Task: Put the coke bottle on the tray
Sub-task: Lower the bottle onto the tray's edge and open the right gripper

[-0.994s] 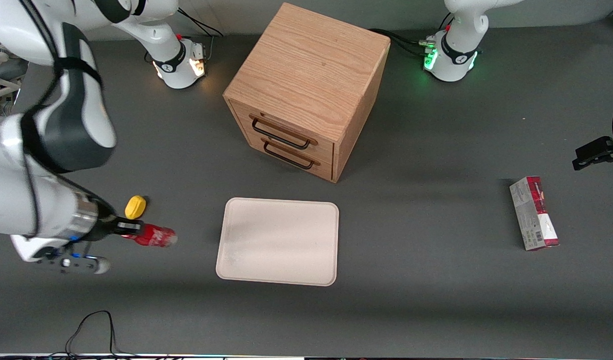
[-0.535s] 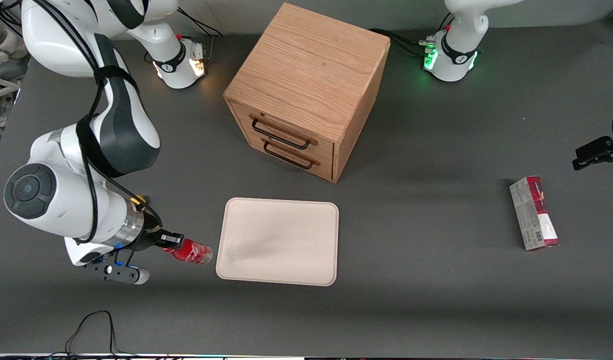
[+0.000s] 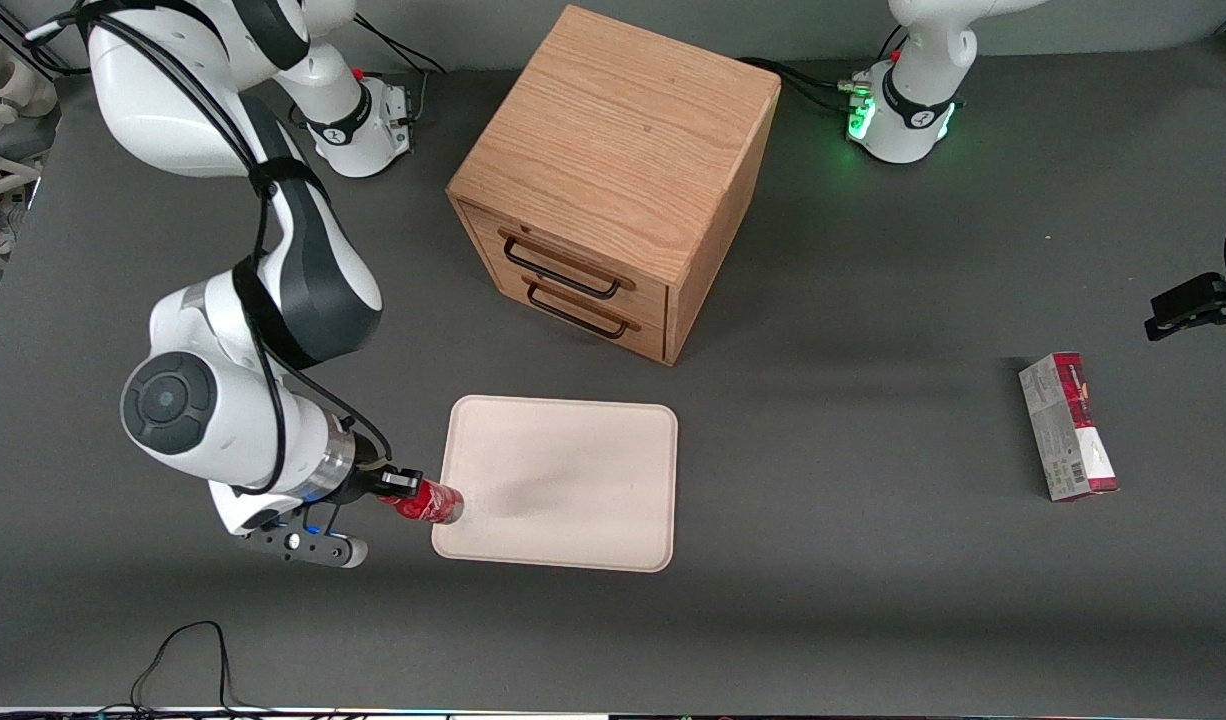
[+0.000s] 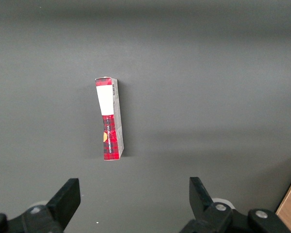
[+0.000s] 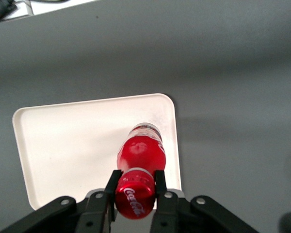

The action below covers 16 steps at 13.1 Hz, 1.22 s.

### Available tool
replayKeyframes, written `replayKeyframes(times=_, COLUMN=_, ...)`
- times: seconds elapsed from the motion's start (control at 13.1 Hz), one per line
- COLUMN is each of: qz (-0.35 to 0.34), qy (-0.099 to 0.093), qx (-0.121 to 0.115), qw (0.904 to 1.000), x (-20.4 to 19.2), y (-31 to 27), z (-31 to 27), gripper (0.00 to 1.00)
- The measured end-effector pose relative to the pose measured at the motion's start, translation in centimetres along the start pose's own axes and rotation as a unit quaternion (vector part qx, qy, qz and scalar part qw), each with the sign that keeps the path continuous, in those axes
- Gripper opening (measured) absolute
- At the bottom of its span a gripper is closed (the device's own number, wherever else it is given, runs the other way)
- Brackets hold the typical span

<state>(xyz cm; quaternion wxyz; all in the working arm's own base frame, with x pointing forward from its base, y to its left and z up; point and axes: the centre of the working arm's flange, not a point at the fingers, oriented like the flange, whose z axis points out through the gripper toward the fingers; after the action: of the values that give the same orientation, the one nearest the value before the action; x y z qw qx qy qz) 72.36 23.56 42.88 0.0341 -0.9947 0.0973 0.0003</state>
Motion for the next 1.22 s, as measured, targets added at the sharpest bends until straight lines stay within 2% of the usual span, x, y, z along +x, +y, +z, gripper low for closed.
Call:
replayKeyframes(times=0.23, qz=0.017, qy=-0.018, qx=-0.009, qw=0.9997, x=0.5, y=0.1, z=3.6, gripper=0.32)
replayKeyframes(times=0.54, qz=0.021, qy=-0.027, qx=-0.017, qw=0.9993, x=0.8, y=-0.1, z=7.2, gripper=0.32)
replayKeyframes(times=0.76, qz=0.032, qy=-0.017, qx=-0.024, qw=0.9991, x=1.0, y=-0.7, z=9.2, gripper=0.32)
replayKeyframes(times=1.15, qz=0.031, qy=-0.014, qx=-0.027, qw=0.999, x=0.9, y=-1.2, z=10.7, gripper=0.32)
replayKeyframes(times=1.22, qz=0.031, qy=-0.014, qx=-0.028, qw=0.999, x=0.9, y=-1.2, z=10.7, gripper=0.36)
